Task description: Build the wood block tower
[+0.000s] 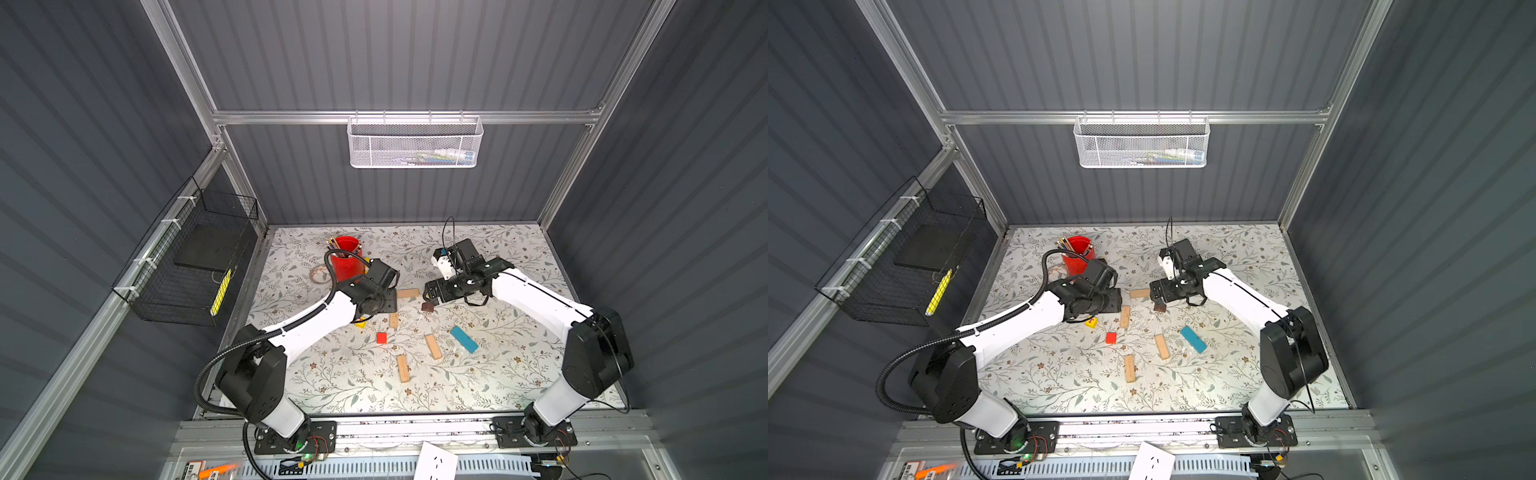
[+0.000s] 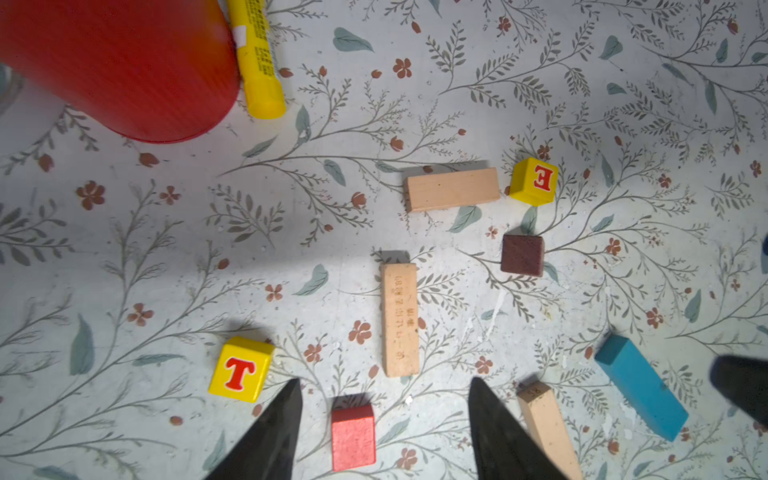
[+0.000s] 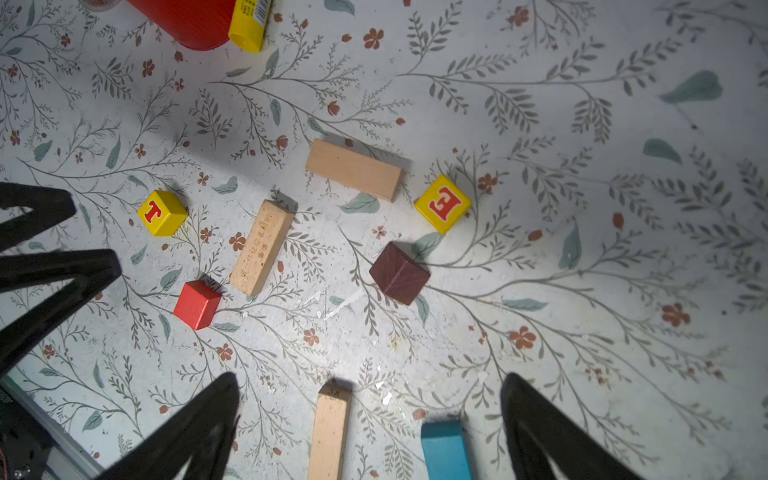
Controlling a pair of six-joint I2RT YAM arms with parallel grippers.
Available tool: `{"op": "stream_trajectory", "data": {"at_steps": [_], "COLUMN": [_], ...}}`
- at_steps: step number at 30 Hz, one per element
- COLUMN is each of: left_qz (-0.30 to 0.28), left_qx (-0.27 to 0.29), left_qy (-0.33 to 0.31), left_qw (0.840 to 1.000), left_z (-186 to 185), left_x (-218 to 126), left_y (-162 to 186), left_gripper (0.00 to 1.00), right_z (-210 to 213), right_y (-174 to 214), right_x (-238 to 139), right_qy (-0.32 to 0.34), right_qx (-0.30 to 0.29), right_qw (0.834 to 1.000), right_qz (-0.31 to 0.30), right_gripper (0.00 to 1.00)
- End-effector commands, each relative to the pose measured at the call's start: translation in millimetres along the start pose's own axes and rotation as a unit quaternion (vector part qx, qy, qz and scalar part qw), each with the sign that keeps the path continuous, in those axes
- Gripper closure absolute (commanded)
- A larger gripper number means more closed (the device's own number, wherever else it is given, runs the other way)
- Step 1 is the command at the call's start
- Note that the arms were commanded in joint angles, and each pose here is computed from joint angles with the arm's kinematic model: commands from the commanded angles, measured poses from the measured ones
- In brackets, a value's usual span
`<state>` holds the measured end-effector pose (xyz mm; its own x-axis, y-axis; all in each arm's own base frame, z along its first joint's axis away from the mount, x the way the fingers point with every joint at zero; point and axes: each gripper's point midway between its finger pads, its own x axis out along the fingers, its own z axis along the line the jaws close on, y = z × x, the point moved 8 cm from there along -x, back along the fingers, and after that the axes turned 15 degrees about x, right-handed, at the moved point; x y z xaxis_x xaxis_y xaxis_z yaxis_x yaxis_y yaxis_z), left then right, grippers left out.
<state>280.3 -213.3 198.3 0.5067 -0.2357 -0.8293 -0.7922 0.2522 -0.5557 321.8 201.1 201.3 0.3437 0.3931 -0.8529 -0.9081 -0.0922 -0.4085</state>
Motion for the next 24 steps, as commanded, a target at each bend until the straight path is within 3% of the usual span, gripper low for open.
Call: {"op": "stream_trajectory", "data": {"at_steps": [1,8,19,24], "left_qz": [-0.022,-0.059,-0.090,-0.093], "left_qx": [-0.004,-0.024,-0.030,-0.033], "left_qy": [-0.008,0.000,-0.010,-0.020], "left_qw": [1.000,0.998,0.995,0.995], "left_z": [13.9,30.3,38.5,40.7], "left_x": [-9.7,-23.9,-37.0,-43.0], "left_y": [0.8,-4.7,-12.6,-12.9], "left_gripper": [0.31,0.22,0.01,0.01], "right_z": [3.6,11.8,16.7,23.0], "right_y": [-5.0,-15.7,-37.3,-37.3], "right_x": [9.9,38.5,78.0,98.1], "right_qy": [0.007,0.011,0.023,0.013], "right_qx": [-0.058,-0.132,-0.181,-0.205], "right_qw": [0.998,0.991,0.982,0.976], "right_qz": [0.011,0.035,0.048,0.067], "right_gripper": [0.05,0.08,0.13,0.14]}}
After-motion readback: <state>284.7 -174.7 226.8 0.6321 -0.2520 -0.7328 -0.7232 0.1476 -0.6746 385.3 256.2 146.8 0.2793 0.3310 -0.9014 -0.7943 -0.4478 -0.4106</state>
